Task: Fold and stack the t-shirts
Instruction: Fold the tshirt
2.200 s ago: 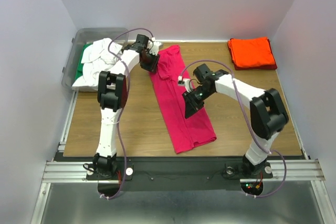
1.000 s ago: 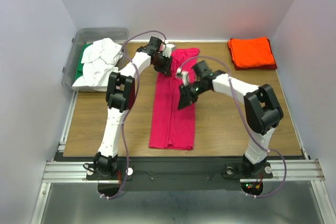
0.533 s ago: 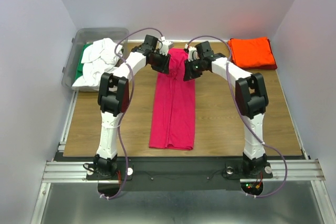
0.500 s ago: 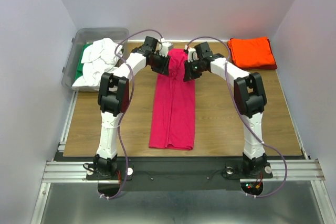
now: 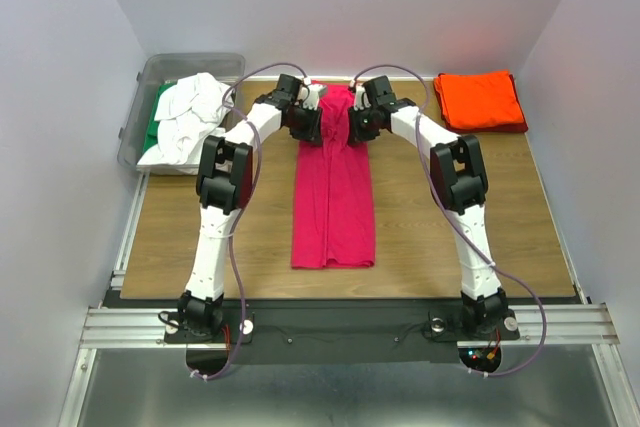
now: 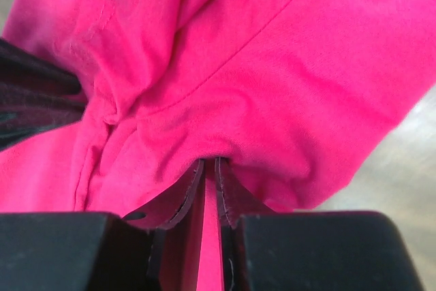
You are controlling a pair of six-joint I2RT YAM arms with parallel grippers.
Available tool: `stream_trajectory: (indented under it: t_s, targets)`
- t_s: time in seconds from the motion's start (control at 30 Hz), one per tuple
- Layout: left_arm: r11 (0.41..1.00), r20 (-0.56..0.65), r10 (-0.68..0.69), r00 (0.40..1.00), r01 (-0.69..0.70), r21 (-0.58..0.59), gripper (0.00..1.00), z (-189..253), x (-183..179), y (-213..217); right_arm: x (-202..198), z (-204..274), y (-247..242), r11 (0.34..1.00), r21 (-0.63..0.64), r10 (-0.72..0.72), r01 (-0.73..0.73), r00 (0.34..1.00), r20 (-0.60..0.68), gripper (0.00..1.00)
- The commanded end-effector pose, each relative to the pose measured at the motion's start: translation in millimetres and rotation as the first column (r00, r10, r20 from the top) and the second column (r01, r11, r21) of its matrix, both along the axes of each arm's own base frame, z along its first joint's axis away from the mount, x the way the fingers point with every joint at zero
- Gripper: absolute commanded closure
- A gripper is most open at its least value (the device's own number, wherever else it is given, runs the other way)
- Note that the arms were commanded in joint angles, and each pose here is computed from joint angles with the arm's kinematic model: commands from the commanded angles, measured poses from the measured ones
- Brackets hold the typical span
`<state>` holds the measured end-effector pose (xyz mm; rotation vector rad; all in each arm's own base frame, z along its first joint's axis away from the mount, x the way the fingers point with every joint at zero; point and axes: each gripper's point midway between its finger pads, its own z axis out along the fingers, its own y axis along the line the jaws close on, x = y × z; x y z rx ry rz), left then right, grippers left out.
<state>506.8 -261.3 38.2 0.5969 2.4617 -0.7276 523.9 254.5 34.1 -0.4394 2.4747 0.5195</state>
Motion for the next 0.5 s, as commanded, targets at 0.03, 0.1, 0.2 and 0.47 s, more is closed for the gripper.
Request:
stream_trajectory:
  t_s: [0.03,0.1,0.2,0.47]
  targets:
    - [0.999,0.023,0.046,0.999,-0.046,0.026,0.68,-3.5,27.7,13.4,25.0,-18.7,-23.4,0.995,-0.067,-0.076,0.078,0.997,0.032,0.82]
    - [0.998,0.043,0.046,0.998,-0.048,0.037,0.67,-2.3,34.0,17.6,26.6,-13.0,-23.5,0.996,-0.062,-0.065,0.068,0.997,0.044,0.8]
    - [1.0,0.092,0.016,0.996,-0.018,0.016,0.61,17.9,40.0,16.4,32.6,15.1,-22.5,0.997,-0.058,-0.036,0.042,0.994,0.105,0.73]
    - [0.986,0.385,-0.086,0.919,0.134,-0.1,0.46,178.7,7.8,9.9,-11.5,153.9,-13.0,0.987,0.017,0.147,-0.159,0.945,0.294,0.15]
